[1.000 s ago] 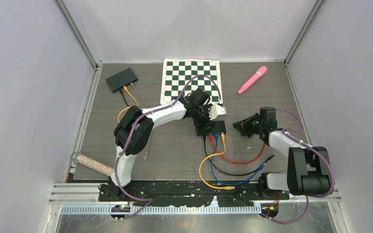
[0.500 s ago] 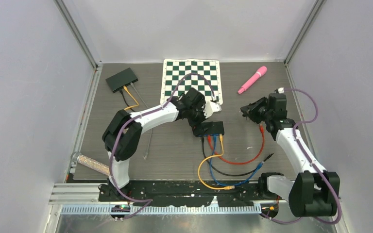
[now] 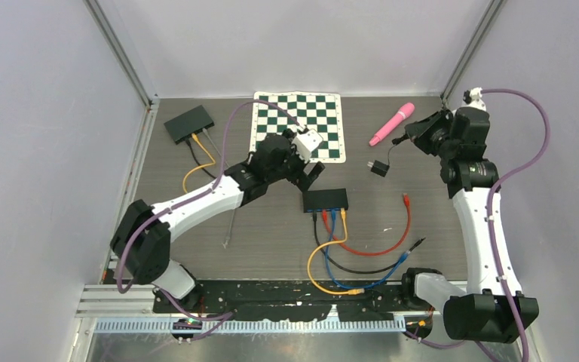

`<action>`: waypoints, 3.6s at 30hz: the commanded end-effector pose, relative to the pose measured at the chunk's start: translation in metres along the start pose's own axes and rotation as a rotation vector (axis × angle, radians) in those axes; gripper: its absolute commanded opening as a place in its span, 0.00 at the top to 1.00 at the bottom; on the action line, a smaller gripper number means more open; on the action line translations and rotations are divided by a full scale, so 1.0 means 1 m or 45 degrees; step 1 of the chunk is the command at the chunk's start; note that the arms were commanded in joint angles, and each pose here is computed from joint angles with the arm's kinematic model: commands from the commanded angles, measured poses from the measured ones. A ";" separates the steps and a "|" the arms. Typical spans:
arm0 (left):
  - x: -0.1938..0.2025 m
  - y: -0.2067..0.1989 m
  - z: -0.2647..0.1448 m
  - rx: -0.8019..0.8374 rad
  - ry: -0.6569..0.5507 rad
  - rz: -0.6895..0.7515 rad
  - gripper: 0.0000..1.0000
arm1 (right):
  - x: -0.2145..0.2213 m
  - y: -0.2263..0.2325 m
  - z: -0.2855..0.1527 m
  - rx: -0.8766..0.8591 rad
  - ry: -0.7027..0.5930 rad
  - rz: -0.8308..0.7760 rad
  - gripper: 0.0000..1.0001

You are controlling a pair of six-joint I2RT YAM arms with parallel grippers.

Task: Pull the plug from the switch port
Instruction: Place the power at the center of the board, then pull the connector from the switch port.

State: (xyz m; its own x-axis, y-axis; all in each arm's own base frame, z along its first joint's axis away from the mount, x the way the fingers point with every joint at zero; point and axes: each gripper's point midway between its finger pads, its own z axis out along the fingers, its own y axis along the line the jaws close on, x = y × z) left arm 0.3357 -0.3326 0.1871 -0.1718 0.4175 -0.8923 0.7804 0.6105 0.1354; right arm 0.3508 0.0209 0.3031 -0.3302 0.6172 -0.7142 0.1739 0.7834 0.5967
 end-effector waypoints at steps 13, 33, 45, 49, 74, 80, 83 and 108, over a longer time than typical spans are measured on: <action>-0.021 0.030 -0.055 -0.282 -0.247 -0.333 0.00 | 0.053 -0.050 0.025 0.146 0.186 0.046 0.95; -0.007 0.024 -0.070 -0.267 -0.173 -0.380 0.00 | 0.190 -0.047 0.116 0.206 0.769 -0.268 0.94; -0.006 0.019 -0.064 -0.224 -0.154 -0.371 0.01 | 0.160 -0.103 0.102 0.499 0.604 -0.369 0.91; -0.007 0.019 -0.061 -0.225 -0.150 -0.363 0.00 | 0.140 -0.118 0.101 0.534 0.518 -0.325 0.89; -0.004 0.023 -0.062 -0.236 -0.329 -0.123 0.00 | 0.132 -0.043 0.037 -0.012 0.496 -0.233 0.06; 0.008 -0.001 -0.028 -0.006 -0.173 0.091 0.00 | 0.202 -0.030 0.029 -0.195 0.715 -0.010 0.16; 0.020 -0.015 -0.013 0.116 -0.071 0.173 0.00 | 0.237 -0.036 0.022 -0.189 0.816 0.082 0.20; 0.087 -0.062 0.054 0.470 0.394 0.471 0.00 | 0.325 -0.073 0.025 -0.141 1.059 0.328 0.44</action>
State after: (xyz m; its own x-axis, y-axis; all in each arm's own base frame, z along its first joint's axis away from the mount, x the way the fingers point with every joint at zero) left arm 0.3081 -0.3709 0.0851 -0.0231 0.7145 -0.6992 0.9574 0.2172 0.1904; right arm 0.2501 0.1709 0.0302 -0.8798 0.4715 -0.0595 0.2435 0.5547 0.7956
